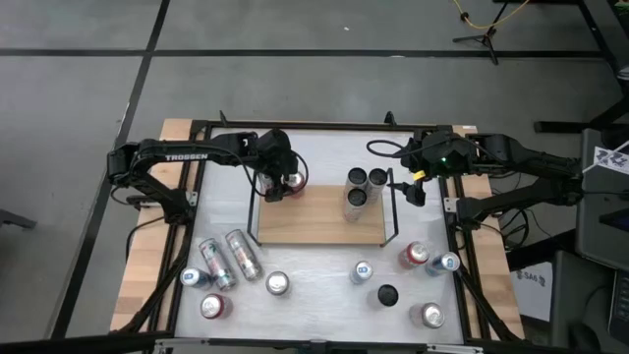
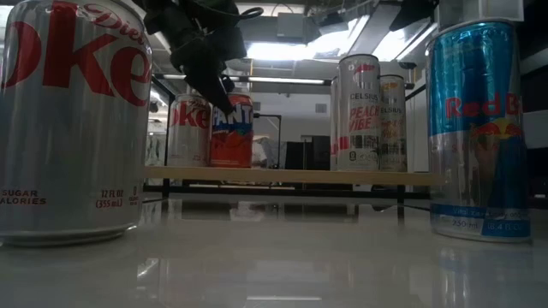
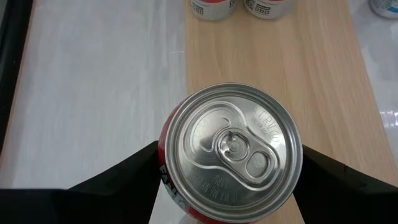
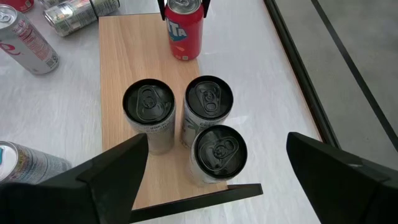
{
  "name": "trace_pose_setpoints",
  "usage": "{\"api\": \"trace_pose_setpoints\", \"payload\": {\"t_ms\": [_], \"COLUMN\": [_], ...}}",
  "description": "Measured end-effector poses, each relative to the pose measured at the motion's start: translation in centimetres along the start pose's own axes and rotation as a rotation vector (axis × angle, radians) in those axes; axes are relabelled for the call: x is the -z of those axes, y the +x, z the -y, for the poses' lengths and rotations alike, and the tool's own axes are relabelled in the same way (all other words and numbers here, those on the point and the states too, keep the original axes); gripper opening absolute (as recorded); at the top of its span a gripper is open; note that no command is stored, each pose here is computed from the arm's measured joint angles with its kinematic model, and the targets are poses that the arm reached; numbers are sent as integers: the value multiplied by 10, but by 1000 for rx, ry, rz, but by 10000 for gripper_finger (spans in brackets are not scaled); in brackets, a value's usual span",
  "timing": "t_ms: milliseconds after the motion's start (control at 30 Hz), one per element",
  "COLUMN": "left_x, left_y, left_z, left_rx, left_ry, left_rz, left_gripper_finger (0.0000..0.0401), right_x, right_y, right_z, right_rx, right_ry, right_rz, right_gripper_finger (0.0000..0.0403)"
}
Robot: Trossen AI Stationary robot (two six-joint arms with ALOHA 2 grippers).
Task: Place canned beverage on shelf
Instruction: Put the top middle red soda can on the shelf
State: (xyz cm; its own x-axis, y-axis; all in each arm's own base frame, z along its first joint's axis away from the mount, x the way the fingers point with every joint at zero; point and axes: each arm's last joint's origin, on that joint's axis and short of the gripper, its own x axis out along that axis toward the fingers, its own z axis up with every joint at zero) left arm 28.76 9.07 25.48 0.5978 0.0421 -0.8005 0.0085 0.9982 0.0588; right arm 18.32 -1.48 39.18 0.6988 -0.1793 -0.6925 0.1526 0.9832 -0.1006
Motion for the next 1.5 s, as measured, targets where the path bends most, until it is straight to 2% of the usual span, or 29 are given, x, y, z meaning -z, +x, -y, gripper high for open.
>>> {"api": "trace_pose_setpoints", "payload": {"t_ms": [633,1000,1500], "left_x": [0,0,0], "left_y": [0,-1,-1], "left_z": [-1,-1,-1], "left_rx": [-8,-8,-7], "left_ry": [-4,-5,-4], "left_rz": [-1,-3,2], "left_gripper_finger": [290,350,353], "right_x": [0,0,0], "right_y": [0,0,0], "right_z": [0,0,0], "right_rx": [0,0,0], "right_ry": [0,0,0], "right_rz": [0,0,0], "right_gripper_finger": [379,379,379]}}
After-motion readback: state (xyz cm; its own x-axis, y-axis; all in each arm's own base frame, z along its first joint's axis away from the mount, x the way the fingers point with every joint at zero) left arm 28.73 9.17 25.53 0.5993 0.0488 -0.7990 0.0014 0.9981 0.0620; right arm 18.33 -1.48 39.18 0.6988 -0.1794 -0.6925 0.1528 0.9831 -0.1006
